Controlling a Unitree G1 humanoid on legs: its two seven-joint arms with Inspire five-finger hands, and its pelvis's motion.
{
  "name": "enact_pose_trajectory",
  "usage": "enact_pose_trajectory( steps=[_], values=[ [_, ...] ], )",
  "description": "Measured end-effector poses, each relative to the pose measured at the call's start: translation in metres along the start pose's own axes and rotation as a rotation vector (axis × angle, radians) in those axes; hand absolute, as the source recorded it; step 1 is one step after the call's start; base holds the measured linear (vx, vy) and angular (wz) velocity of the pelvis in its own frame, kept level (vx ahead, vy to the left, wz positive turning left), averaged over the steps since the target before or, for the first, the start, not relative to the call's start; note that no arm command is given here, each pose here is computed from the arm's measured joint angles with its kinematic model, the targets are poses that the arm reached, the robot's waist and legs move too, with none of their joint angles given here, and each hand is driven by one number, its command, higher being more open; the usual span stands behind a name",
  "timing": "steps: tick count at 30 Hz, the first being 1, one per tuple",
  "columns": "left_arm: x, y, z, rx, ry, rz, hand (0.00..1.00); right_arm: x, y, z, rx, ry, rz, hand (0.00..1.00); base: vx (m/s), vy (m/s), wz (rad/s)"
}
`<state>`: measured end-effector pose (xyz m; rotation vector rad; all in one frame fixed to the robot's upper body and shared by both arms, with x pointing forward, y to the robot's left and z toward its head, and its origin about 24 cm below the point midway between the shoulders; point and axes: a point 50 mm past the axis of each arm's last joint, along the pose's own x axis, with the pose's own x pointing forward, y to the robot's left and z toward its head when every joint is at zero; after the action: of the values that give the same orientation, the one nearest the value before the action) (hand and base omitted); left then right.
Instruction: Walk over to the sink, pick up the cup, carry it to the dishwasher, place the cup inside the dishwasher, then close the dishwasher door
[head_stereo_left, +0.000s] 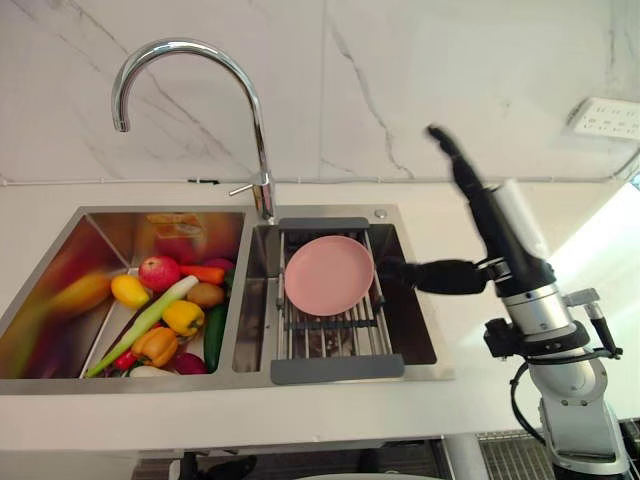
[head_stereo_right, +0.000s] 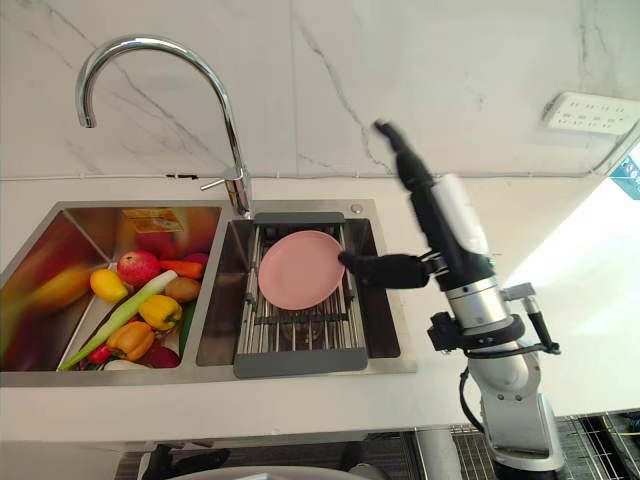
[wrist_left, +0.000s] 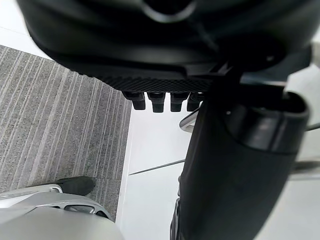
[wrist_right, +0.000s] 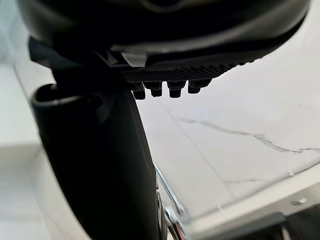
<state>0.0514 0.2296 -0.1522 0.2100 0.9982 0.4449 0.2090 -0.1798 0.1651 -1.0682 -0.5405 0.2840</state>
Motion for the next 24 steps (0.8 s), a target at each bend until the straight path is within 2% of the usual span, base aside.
enact_pose_trajectory(
  steps=[9, 24],
  values=[
    [0.001, 0.003, 0.0, 0.028, -0.002, -0.015, 1.0, 0.011, 0.019, -0.001, -0.171, 0.029, 0.305, 1.0, 0.03, 0.036, 0.05],
    [0.001, 0.002, -0.002, 0.04, 0.014, -0.031, 1.0, 0.021, 0.064, -0.018, -0.299, 0.071, 0.519, 1.0, 0.0, 0.013, 0.05]
  ],
)
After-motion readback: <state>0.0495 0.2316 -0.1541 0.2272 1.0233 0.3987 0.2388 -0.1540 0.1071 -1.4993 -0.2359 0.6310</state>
